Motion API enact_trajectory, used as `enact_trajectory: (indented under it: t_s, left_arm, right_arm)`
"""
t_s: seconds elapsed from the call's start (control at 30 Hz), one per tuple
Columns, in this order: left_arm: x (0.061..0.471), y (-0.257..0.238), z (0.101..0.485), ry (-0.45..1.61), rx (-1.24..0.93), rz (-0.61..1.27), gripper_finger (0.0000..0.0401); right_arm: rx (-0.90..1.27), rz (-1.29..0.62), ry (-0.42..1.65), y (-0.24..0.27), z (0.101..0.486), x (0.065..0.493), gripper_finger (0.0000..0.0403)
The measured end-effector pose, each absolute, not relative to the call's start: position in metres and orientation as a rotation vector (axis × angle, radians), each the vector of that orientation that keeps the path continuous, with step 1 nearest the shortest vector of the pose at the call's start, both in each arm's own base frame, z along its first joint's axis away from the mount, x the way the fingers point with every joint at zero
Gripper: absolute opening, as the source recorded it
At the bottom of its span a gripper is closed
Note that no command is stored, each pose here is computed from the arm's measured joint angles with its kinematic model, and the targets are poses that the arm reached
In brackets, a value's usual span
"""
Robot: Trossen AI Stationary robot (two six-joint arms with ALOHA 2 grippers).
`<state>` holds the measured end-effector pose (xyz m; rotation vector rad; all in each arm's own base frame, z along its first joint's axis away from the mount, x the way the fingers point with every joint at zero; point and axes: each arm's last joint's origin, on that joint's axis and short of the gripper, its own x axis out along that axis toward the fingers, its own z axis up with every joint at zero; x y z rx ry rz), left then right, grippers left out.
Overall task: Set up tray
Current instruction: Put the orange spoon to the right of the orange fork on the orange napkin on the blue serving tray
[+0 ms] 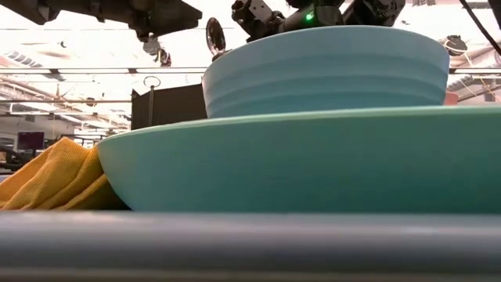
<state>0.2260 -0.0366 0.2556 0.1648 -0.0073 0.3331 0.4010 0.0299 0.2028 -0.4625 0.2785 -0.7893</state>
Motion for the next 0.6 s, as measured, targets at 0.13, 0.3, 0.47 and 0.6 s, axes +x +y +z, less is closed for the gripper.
enact_trajectory:
  t_s: [0.13,0.3,0.47,0.6]
  left_arm:
    - [0.231,-0.036,0.265,0.030,0.175,0.334,0.0166]
    - [0.232,-0.036,0.272,0.023,0.163,0.366,0.0166]
    - [0.233,-0.033,0.271,0.029,0.156,0.368,0.0166]
    - [0.233,-0.032,0.270,0.040,0.148,0.350,0.0166]
  right_arm:
    - [-0.478,-0.760,0.286,0.033,0.202,0.401,0.0000]
    - [-0.527,-0.751,0.303,0.035,0.202,0.401,0.0000]
    - [-0.541,-0.731,0.302,0.039,0.202,0.401,0.0000]
    - [-0.552,-0.710,0.302,0.038,0.202,0.401,0.0000]
